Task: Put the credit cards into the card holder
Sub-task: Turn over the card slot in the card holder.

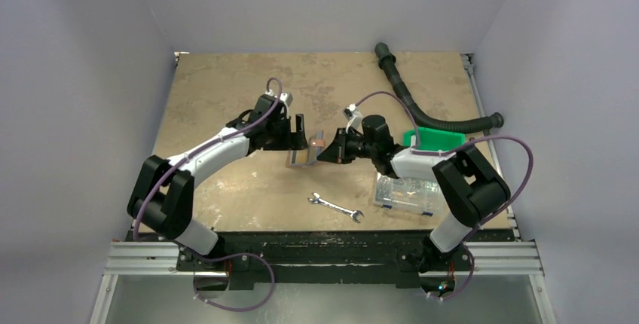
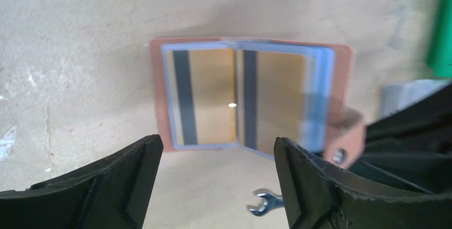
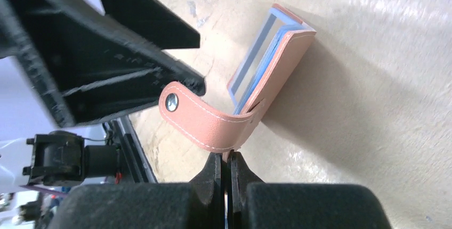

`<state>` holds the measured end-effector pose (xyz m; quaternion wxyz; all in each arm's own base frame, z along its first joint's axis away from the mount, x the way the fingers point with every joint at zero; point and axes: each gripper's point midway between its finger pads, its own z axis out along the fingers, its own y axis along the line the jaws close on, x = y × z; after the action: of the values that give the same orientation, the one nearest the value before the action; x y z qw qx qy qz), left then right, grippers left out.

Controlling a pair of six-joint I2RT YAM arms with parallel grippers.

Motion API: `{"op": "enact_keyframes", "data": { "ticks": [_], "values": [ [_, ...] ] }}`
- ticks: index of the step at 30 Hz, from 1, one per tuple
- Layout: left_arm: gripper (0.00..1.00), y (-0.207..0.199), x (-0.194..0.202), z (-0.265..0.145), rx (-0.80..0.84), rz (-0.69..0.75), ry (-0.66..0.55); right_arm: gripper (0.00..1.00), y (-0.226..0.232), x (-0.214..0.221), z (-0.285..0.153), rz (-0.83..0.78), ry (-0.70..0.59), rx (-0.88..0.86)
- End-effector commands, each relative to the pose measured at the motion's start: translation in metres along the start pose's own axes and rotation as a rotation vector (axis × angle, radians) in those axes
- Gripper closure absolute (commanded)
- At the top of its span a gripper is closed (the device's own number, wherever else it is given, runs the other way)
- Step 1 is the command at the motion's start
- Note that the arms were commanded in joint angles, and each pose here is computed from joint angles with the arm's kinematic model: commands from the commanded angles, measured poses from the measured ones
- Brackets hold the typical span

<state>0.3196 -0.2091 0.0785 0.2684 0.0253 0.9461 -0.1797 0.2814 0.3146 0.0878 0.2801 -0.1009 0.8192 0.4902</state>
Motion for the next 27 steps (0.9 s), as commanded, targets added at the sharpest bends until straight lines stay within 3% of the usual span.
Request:
{"op": "enact_keyframes", "data": {
  "ticks": [1, 5, 13, 27],
  "values": [
    [0.17, -0.031, -0.022, -0.022, 0.148, -0.004, -0.072, 1.0, 0.015, -0.031, -0.005, -0.152, -0.017, 0.087],
    [0.17, -0.031, -0.01, -0.012, 0.174, -0.039, -0.03, 1.0, 0.008, -0.03, -0.007, -0.16, 0.031, 0.157],
    [0.12, -0.038, -0.016, -0.024, 0.222, -0.073, -0.074, 1.0, 0.004, -0.032, -0.01, -0.201, 0.065, 0.259],
    [0.12, 0.007, -0.019, -0.038, 0.143, -0.135, -0.113, 1.0, 0.013, -0.031, 0.0, -0.279, 0.115, 0.394]
  ]
}}
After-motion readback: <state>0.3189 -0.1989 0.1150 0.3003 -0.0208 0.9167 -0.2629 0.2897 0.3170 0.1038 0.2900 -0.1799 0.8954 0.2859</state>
